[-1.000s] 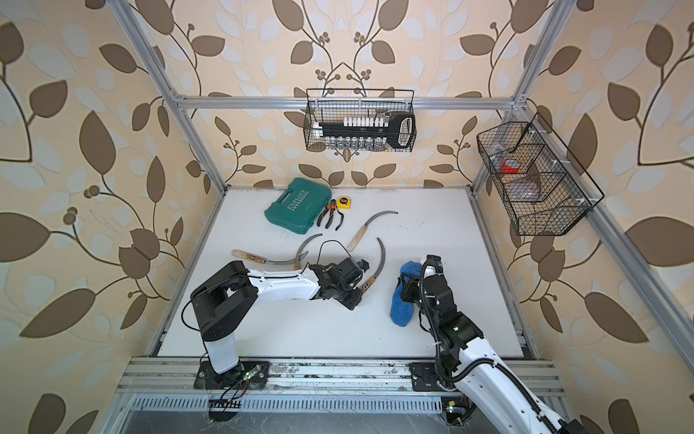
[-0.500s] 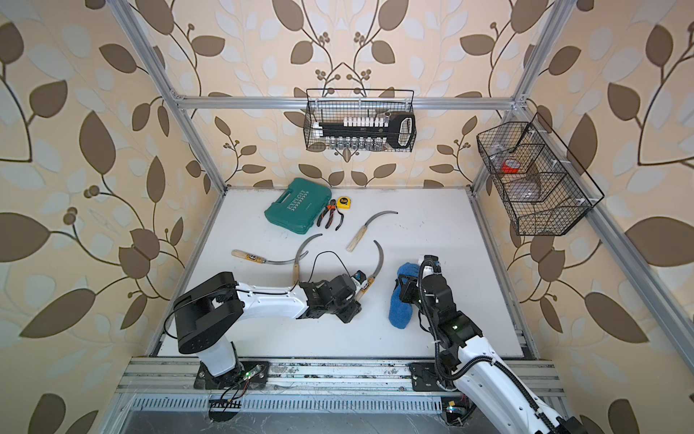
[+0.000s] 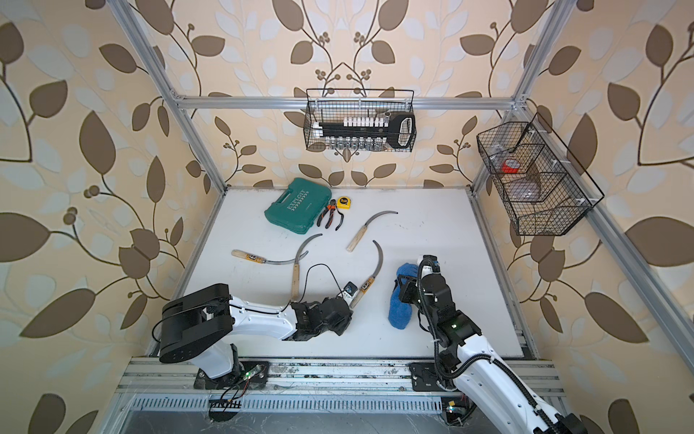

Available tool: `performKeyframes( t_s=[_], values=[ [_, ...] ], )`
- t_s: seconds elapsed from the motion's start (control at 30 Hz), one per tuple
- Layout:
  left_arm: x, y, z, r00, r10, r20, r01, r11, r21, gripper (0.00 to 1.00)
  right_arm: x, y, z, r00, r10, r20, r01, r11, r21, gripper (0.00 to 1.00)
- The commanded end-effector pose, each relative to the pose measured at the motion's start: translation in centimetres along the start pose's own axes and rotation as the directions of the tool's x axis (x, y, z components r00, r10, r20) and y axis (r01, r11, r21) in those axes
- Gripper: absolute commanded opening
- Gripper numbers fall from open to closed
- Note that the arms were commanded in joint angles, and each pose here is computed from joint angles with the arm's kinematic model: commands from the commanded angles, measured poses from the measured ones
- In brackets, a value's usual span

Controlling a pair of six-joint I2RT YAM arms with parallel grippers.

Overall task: Wipe small sickles with rags
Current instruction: Pick up the small sickle from the center of the board.

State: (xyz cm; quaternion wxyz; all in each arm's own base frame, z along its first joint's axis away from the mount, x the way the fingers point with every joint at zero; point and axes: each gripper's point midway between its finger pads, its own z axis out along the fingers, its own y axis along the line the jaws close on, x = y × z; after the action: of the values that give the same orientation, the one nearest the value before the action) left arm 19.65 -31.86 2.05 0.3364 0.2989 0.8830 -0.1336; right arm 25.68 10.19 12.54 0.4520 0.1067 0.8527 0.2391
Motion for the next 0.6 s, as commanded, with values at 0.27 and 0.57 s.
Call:
performKeyframes(
  t_s=[0.27,0.57],
  values=[
    [0.0,-0.6,1.5,1.0,0.018,-0.019,-0.019,1.0,-0.005,0.45,-1.0,1.0,-0.2,1.0,-0.001,0.029,0.003,0.999,-0.041,0.0],
    [0.0,-0.2,1.6,1.0,0.012,-0.022,-0.012,0.999,-0.031,0.17,-1.0,1.1,-0.3,1.0,-0.006,0.03,0.007,0.999,-0.049,0.0]
  ],
)
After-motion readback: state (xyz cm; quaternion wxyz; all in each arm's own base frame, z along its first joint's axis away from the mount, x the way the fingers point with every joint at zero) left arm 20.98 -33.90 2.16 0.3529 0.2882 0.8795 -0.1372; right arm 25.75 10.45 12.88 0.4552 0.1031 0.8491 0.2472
